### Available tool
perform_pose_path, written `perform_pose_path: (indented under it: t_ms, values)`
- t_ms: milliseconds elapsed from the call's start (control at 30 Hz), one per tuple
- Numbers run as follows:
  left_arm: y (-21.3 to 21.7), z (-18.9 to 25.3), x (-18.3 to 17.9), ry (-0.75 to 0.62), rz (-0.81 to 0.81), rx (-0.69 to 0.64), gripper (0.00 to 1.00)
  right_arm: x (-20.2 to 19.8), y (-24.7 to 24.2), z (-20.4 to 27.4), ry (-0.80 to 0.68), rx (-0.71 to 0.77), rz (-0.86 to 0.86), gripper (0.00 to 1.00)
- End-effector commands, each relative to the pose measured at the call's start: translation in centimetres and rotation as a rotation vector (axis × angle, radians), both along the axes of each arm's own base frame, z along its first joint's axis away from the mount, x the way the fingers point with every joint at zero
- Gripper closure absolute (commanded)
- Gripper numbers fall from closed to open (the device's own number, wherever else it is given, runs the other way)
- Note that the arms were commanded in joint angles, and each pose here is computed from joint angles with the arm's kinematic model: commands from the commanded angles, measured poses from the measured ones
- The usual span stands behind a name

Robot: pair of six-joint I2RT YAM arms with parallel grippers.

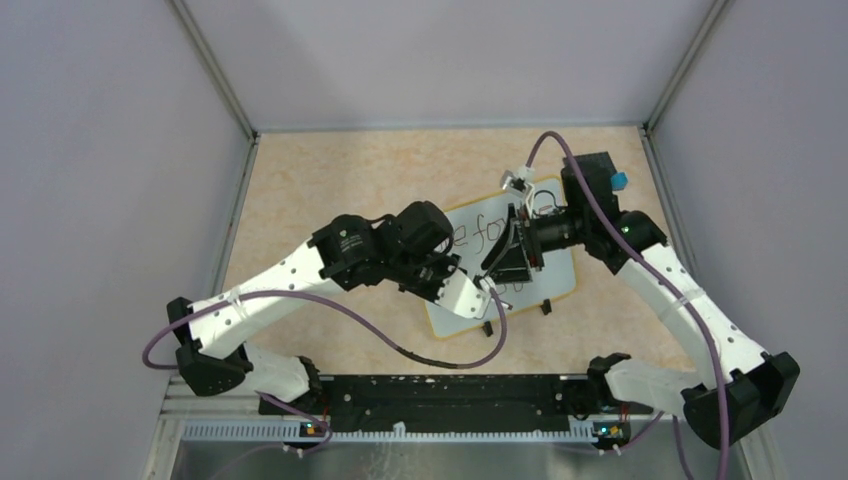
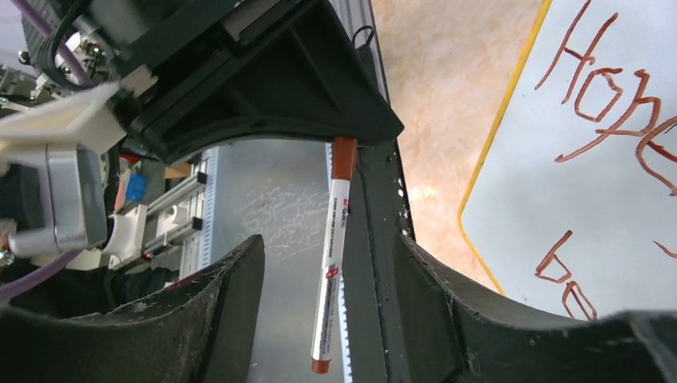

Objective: Write a sentence on the whiteboard
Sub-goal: Pass from the left arm to the right

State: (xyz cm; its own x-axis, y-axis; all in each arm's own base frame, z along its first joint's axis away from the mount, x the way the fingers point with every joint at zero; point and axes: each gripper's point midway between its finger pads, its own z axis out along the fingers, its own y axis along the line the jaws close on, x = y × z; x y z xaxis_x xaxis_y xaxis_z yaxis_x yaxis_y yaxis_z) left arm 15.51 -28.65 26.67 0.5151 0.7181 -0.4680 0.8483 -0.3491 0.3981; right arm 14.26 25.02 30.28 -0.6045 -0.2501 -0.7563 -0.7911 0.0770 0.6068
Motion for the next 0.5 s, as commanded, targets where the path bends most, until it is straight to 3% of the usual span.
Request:
perform_pose_path:
  t_ms: [0,200,367,467]
  values:
    - [-0.2,0.6,1.1,-0.14,-0.038,0.062,1.0,-0.4,0.7,-1.7,-0.016,-0.046,0.031,0.44]
    - [-1.0,0.5,0.9,-0.167,-0.062,0.075,1.0,-1.3,1.5,-4.1,0.013,-0.117,0.074,0.54]
    - [-1.3,0.6,0.7,-0.171,-0.074,0.073,1.0,-1.8,1.9,-5.7,-0.011,-0.167,0.111,0.57]
    - [-1.4,0.5,0.8,-0.172,-0.072,0.078,1.0,-1.6,2.0,-5.5,-0.02,-0.165,0.114,0.75]
